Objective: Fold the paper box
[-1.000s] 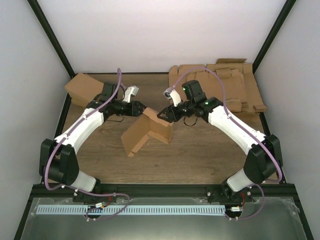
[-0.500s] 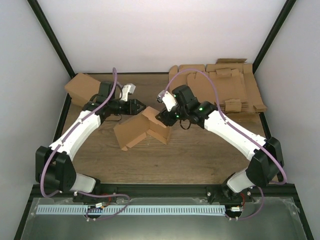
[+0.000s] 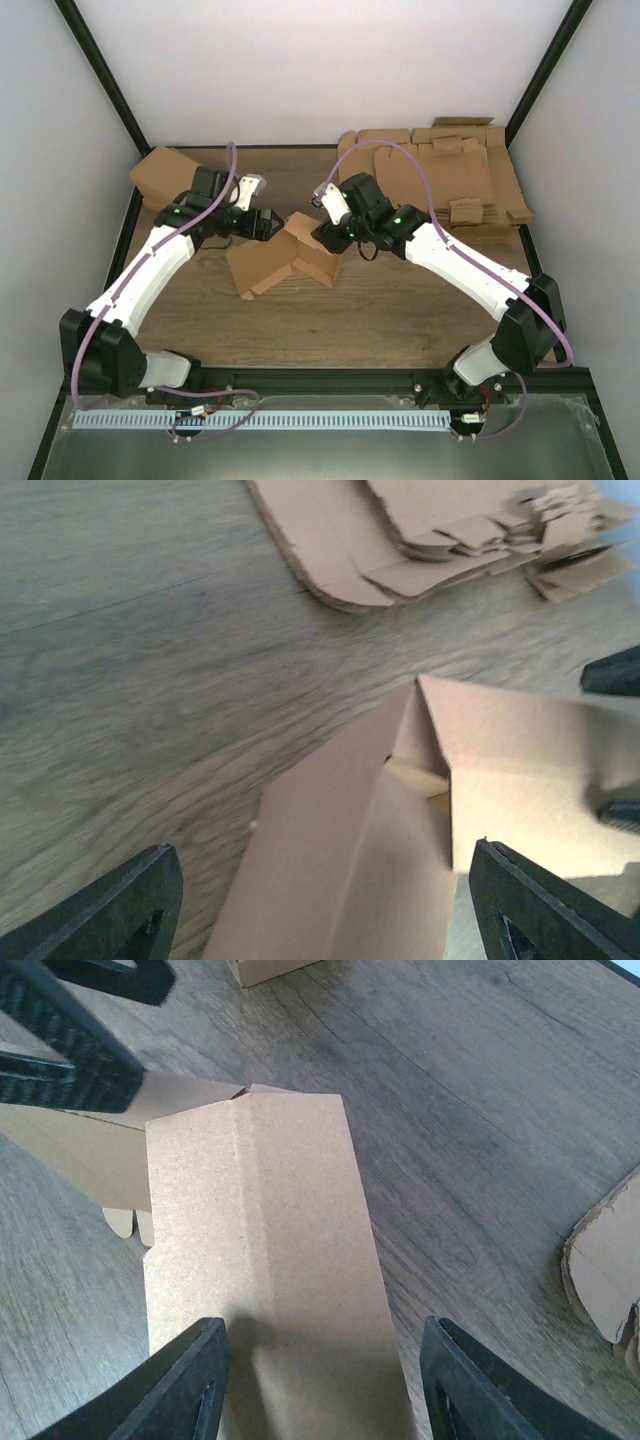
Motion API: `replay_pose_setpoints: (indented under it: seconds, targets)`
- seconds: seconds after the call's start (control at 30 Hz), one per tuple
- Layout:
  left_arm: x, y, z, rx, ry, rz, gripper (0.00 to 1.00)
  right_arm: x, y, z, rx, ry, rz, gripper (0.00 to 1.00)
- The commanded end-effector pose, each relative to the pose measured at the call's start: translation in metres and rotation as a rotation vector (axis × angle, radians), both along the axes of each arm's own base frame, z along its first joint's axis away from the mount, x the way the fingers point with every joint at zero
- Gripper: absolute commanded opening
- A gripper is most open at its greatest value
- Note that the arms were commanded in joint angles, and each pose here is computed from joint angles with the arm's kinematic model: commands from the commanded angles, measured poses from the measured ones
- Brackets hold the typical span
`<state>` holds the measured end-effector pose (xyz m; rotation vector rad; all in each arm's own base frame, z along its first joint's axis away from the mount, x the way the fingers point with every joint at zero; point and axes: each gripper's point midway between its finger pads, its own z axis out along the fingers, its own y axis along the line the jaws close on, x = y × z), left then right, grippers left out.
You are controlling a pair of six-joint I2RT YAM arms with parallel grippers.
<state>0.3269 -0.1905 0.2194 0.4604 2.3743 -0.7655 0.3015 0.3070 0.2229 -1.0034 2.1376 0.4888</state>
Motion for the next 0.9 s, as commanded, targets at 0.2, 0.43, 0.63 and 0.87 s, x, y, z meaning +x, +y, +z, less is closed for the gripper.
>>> replay_pose_setpoints:
  seconds: [0.2,0.43,0.63,0.87]
  targets:
    - [-0.027,0.021,0.010,0.329,-0.254,-0.025,0.88,-0.003,-0.004,-0.016,-0.071,0.036,-0.001,0.60]
    - [-0.045,0.012,-0.004,0.481,-0.365,-0.217,0.86,-0.004,-0.004,-0.017,-0.077,0.042,0.000,0.64]
    - [-0.039,0.016,-0.009,0.531,-0.353,-0.202,0.72,-0.011,0.001,-0.019,-0.085,0.045,0.021,0.65]
    - [-0.033,0.020,-0.010,0.539,-0.362,-0.155,0.42,-0.020,0.004,-0.026,-0.111,0.064,0.044,0.65]
